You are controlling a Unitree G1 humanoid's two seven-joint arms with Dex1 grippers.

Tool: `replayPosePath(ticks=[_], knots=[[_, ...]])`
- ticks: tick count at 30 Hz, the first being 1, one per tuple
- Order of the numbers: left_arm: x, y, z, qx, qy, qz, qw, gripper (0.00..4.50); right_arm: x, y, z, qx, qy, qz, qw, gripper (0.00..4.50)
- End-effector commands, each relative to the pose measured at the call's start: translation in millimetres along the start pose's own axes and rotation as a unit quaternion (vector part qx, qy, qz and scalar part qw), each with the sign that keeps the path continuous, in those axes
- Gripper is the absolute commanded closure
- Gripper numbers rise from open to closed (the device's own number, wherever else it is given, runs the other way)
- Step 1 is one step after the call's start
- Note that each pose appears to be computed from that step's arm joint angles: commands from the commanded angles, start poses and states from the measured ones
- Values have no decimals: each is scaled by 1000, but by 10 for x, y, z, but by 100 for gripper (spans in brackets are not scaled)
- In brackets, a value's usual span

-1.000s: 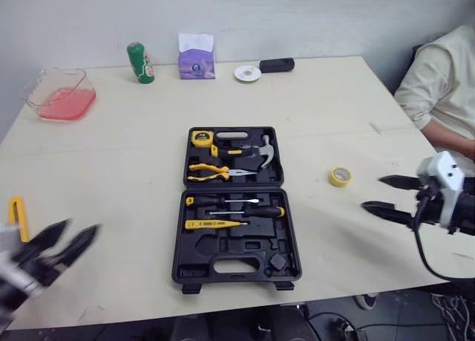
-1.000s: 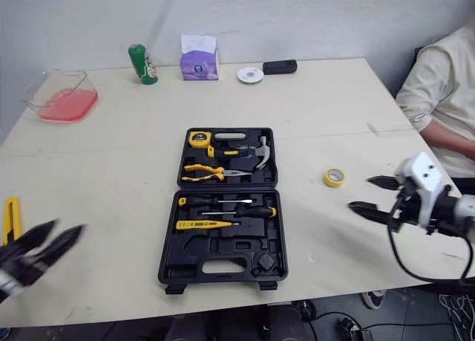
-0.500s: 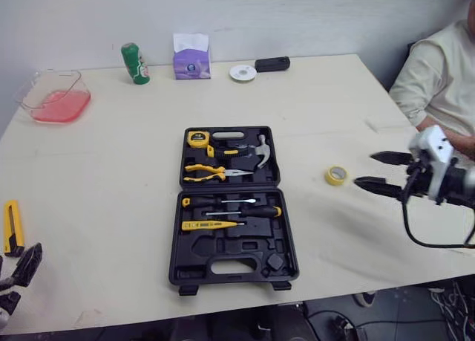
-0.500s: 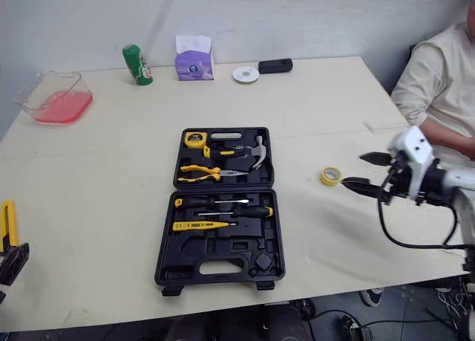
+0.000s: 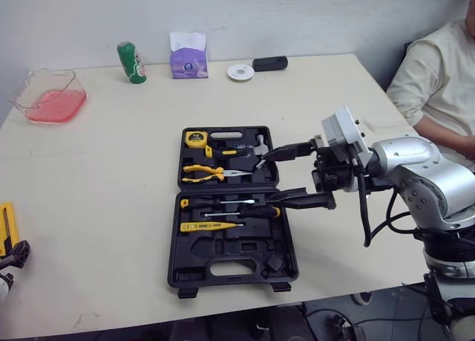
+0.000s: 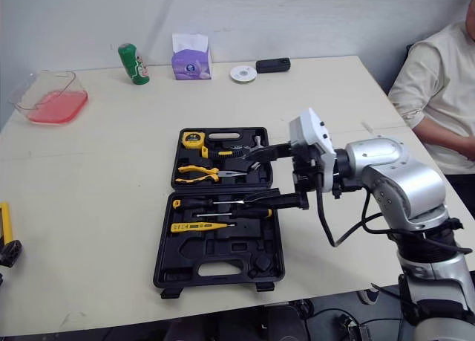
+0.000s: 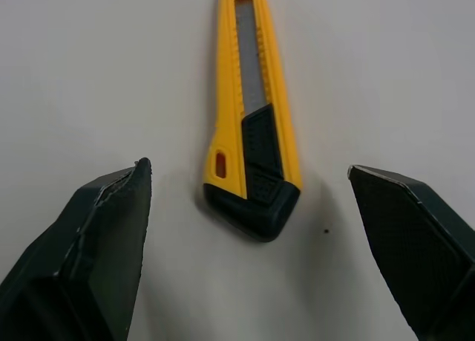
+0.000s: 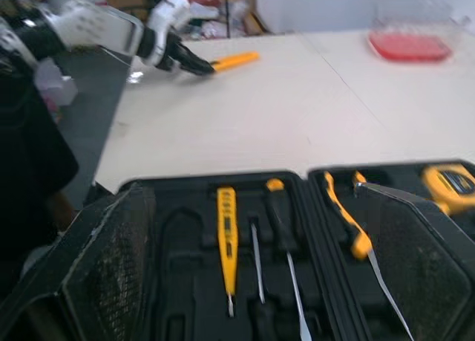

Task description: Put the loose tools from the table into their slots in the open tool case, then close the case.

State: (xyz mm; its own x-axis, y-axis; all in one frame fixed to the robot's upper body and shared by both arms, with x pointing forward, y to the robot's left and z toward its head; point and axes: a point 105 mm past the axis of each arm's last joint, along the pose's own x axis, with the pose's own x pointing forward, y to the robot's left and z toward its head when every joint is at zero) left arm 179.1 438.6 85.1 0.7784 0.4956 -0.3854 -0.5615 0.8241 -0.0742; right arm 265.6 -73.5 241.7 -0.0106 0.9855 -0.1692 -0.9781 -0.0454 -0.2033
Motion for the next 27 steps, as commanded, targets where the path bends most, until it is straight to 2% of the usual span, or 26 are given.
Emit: replayPosePath(ticks=[1,7,10,14,15,19,21,23,24,25,27], knots=[[91,-74,82,7,1,-15,1000,4,138,108,79,-21,-4,27,999,0],[239,-144,48,-3,28,-30,999,4,191,129,99,-23,-9,31,999,0],[264,-117,54,-25,33,-22,999,90,181,118,113,-26,-8,29,999,0],[269,-53,85,-10,30,-6,999,280,154,99,146,-27,-10,24,999,0],[268,-45,104,-5,27,-5,1000,293,150,95,150,-28,-10,23,999,0],[243,-96,246,22,2,-21,1000,293,132,89,145,-28,-7,21,999,0],[218,-173,325,57,-11,-43,997,293,122,89,142,-28,-5,20,999,0],[168,-329,406,124,-27,-86,988,293,106,87,138,-27,-3,19,999,0],[-12,-730,578,199,-51,-198,958,293,70,89,142,-30,5,17,999,0],[-184,-1029,628,251,-59,-281,924,293,41,88,149,-31,10,15,999,0],[-640,-1656,642,327,-53,-449,830,293,-26,106,161,-31,20,9,999,0]])
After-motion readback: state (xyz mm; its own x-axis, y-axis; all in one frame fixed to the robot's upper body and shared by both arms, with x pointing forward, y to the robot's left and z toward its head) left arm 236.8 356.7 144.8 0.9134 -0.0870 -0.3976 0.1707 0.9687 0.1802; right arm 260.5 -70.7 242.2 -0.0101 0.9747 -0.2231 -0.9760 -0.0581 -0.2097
